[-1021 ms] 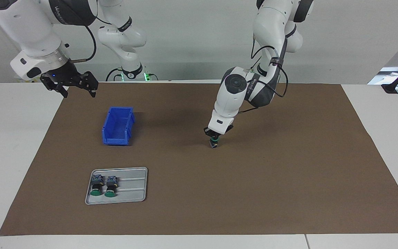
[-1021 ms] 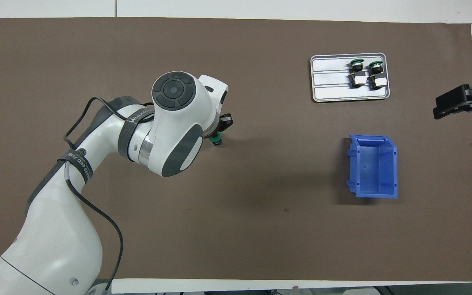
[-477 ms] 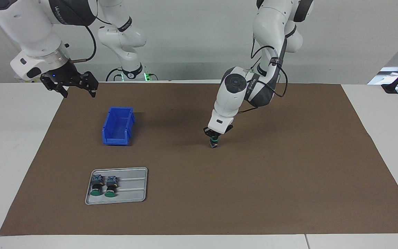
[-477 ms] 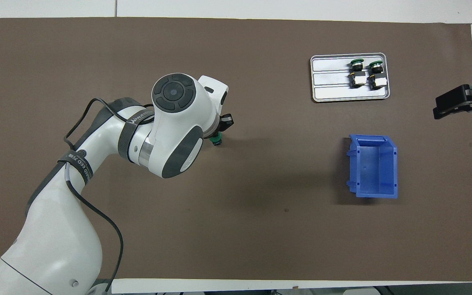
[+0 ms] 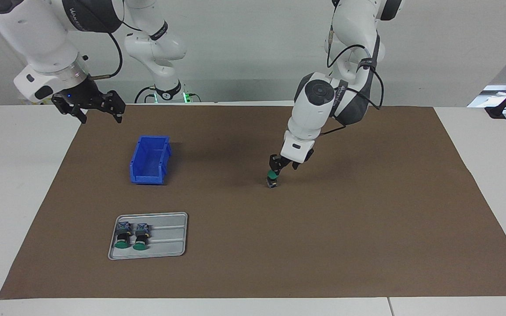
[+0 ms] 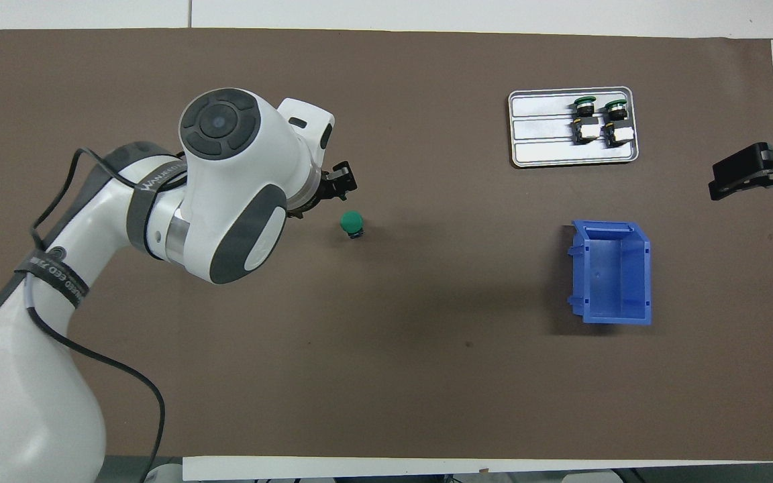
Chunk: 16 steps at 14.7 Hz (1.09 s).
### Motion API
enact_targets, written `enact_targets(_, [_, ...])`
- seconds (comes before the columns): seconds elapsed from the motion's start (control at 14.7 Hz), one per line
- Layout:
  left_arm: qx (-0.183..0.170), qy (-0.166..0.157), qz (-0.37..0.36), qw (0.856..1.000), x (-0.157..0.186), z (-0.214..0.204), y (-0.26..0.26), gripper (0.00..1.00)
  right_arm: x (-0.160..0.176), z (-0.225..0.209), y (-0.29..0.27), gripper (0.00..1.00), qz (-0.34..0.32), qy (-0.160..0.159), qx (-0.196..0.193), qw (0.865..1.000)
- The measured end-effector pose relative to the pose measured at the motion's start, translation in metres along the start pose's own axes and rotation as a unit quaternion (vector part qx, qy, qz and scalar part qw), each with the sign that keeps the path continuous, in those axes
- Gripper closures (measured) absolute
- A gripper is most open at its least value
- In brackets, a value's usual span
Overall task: Place and press button with both arms
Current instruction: 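Return the left gripper to rest while the right gripper reaches the object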
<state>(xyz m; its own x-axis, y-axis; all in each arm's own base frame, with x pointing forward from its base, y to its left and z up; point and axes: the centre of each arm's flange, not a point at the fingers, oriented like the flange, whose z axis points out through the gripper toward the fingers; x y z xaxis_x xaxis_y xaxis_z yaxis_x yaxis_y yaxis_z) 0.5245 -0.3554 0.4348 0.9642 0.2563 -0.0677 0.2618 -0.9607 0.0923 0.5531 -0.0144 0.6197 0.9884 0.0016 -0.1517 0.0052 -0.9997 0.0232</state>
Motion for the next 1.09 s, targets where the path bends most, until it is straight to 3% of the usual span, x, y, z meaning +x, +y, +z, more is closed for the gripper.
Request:
enact_targets(0.2, [0.026,-0.012,0.025,0.999,0.023,-0.022,-0.042,0.04,-0.001,0.0,-0.008,0.01,-0.015,-0.003,0.003,1.0])
enact_targets(0.34, [0.043,-0.02,0.049,0.998,0.045,-0.038,-0.08,0.01,0.0,-0.002,-0.042,0.01,-0.065,0.006,0.029,0.997])
enact_targets(0.61, [0.043,-0.03,0.084,0.995,0.083,-0.081,-0.167,0.01,-0.006,-0.01,-0.183,0.01,-0.1,0.062,0.054,0.992])
enact_targets(0.82, [0.049,-0.035,0.105,0.993,0.094,-0.115,-0.227,0.01,-0.017,0.011,-0.285,0.01,-0.078,0.062,0.059,0.993])
enact_targets(1.09, [0.059,-0.043,0.125,0.989,0.087,-0.151,-0.263,0.01,-0.017,0.066,-0.407,0.01,-0.03,0.07,0.069,0.995])
